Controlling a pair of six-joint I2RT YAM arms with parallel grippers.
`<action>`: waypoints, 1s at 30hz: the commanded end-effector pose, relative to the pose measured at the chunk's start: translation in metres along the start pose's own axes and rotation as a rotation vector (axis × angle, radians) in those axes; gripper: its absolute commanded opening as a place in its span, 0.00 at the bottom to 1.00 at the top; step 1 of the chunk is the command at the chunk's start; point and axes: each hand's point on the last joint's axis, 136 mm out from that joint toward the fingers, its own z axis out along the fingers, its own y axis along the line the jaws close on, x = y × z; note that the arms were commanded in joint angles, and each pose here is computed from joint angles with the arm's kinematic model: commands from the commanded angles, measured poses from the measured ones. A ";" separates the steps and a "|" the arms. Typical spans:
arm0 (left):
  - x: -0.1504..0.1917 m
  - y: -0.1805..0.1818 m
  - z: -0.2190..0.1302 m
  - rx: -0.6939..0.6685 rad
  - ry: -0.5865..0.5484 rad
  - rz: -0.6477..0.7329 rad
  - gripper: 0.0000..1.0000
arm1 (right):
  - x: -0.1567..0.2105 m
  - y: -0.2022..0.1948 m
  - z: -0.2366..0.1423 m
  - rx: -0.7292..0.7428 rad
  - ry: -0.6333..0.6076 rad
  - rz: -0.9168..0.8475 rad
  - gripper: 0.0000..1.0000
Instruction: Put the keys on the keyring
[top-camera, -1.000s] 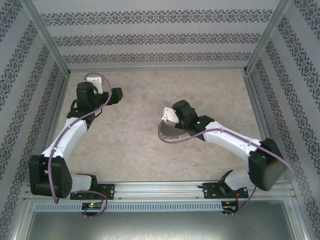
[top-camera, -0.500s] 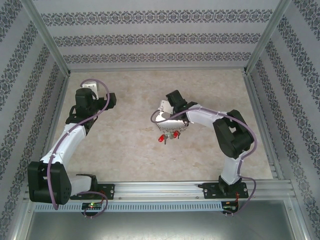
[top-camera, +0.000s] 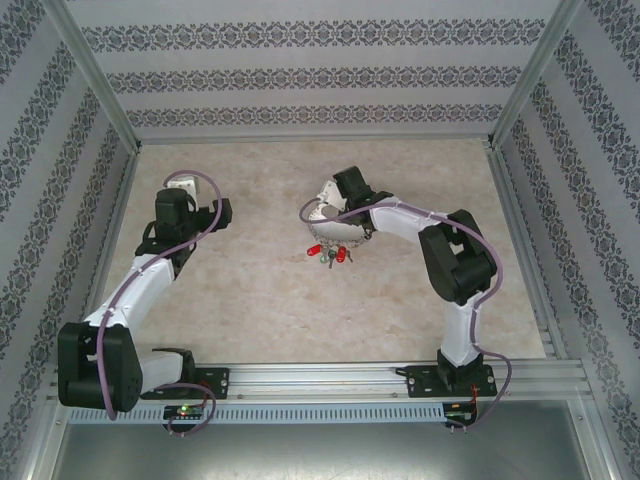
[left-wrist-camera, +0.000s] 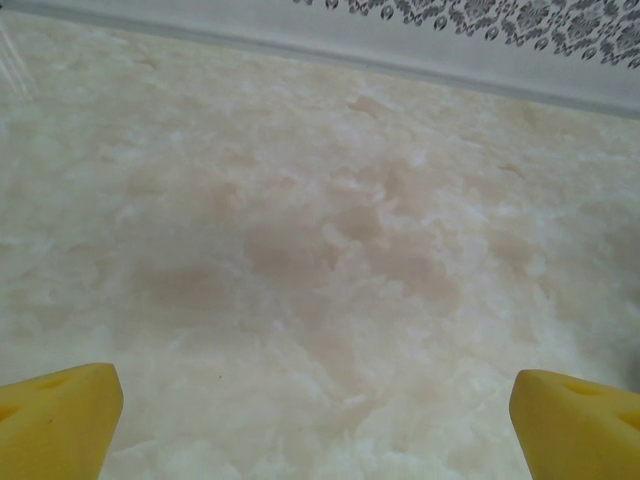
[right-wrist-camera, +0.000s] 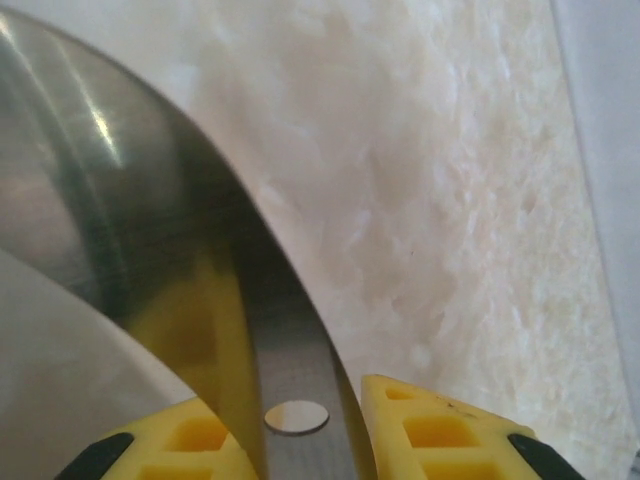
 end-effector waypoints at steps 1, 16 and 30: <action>-0.009 0.008 0.005 -0.025 -0.045 -0.028 1.00 | -0.008 -0.013 0.010 0.037 -0.006 0.098 0.32; 0.003 0.020 0.013 -0.081 -0.022 -0.024 1.00 | -0.018 -0.064 -0.052 0.072 -0.166 0.359 0.95; -0.068 0.003 -0.045 -0.037 -0.231 0.128 1.00 | 0.006 -0.126 -0.280 0.146 -0.671 0.648 0.98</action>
